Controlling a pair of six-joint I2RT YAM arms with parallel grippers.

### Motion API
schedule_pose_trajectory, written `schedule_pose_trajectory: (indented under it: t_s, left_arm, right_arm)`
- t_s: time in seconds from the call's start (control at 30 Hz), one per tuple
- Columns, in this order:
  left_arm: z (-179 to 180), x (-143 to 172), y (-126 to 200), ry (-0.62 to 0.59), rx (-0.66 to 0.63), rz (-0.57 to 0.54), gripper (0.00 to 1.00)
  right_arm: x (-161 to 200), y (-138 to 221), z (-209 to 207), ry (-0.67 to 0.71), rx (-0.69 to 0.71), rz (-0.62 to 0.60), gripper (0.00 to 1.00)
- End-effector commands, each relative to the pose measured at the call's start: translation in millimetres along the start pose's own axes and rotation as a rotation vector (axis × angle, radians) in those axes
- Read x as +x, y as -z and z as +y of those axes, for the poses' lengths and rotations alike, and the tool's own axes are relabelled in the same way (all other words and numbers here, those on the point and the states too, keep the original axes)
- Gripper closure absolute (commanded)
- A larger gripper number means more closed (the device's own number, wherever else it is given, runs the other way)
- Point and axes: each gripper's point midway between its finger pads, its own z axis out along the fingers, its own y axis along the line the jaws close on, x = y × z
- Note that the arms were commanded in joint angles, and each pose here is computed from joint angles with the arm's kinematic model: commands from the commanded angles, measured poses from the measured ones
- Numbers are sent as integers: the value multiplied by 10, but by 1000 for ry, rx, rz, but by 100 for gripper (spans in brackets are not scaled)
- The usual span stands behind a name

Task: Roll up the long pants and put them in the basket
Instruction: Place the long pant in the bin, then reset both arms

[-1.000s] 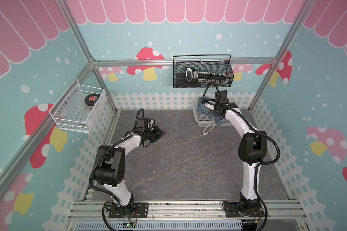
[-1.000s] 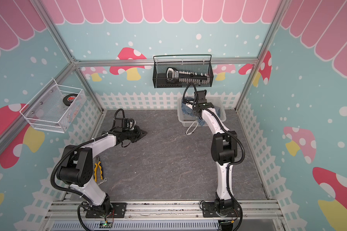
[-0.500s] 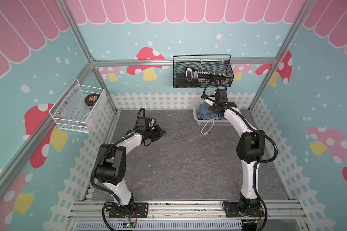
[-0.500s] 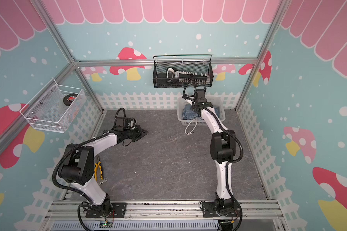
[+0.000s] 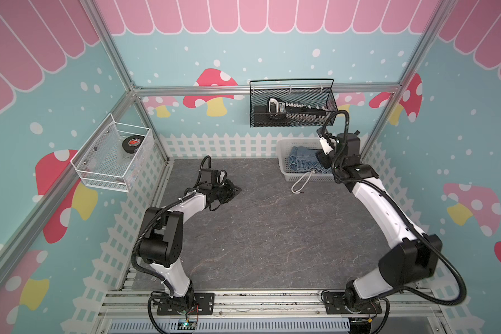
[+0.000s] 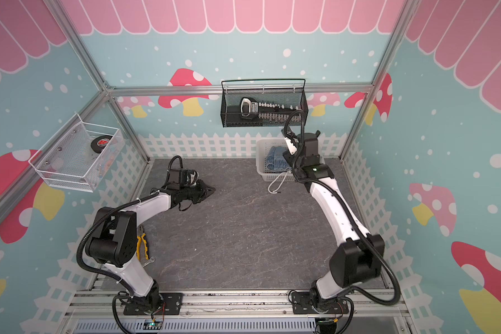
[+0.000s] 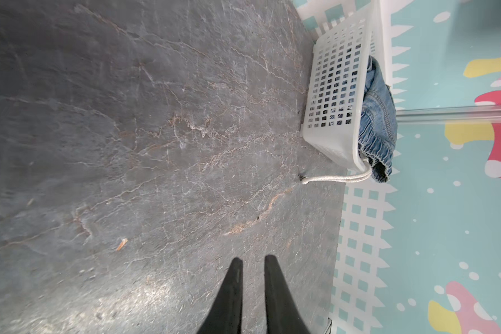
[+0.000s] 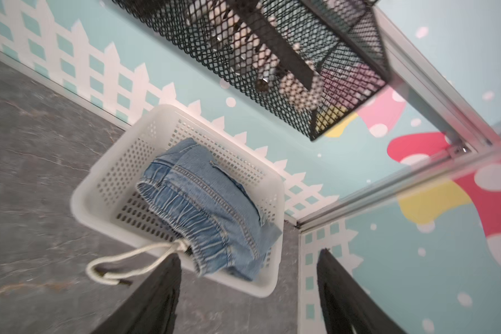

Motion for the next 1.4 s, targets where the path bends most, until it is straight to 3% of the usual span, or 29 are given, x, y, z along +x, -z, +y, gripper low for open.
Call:
schedule_pose_trajectory:
  t_s: [0.0, 0.17, 0.37, 0.47, 0.57, 0.77, 0.83, 1.03, 1.1, 1.23, 1.37]
  left_arm:
    - [-16, -238, 363, -101, -105, -172, 75]
    - [469, -582, 1190, -200, -470, -487, 63]
    - [817, -773, 1911, -302, -757, -742, 52]
    - [880, -776, 1940, -423, -762, -824, 52]
    - [998, -755, 1944, -446, -727, -925, 48]
    - [1017, -860, 1868, -540, -677, -941, 47]
    - [1013, -901, 1910, -547, -667, -979, 47]
    - [941, -851, 1720, -613, -564, -867, 46]
    - [930, -755, 1716, -615, -547, -832, 40]
    - [1108, -607, 1928, -597, -587, -976, 36]
    - [1285, -516, 1797, -605, -549, -999, 35]
  right_arm:
    - [513, 183, 260, -210, -59, 76, 25]
    - [1406, 470, 222, -305, 93, 185, 16]
    - [2095, 468, 186, -386, 211, 216, 14]
    - [2370, 291, 182, -412, 254, 198, 14]
    - [2587, 110, 105, -425, 318, 191, 14]
    - [2659, -211, 186, -423, 257, 143, 15]
    - [2691, -278, 231, -420, 239, 154, 3]
    - [2755, -173, 263, -427, 262, 75, 1]
    - [2759, -165, 267, -429, 267, 56, 1]
    - [2768, -171, 301, -422, 253, 54, 1]
    - [2770, -166, 308, -420, 253, 41, 1]
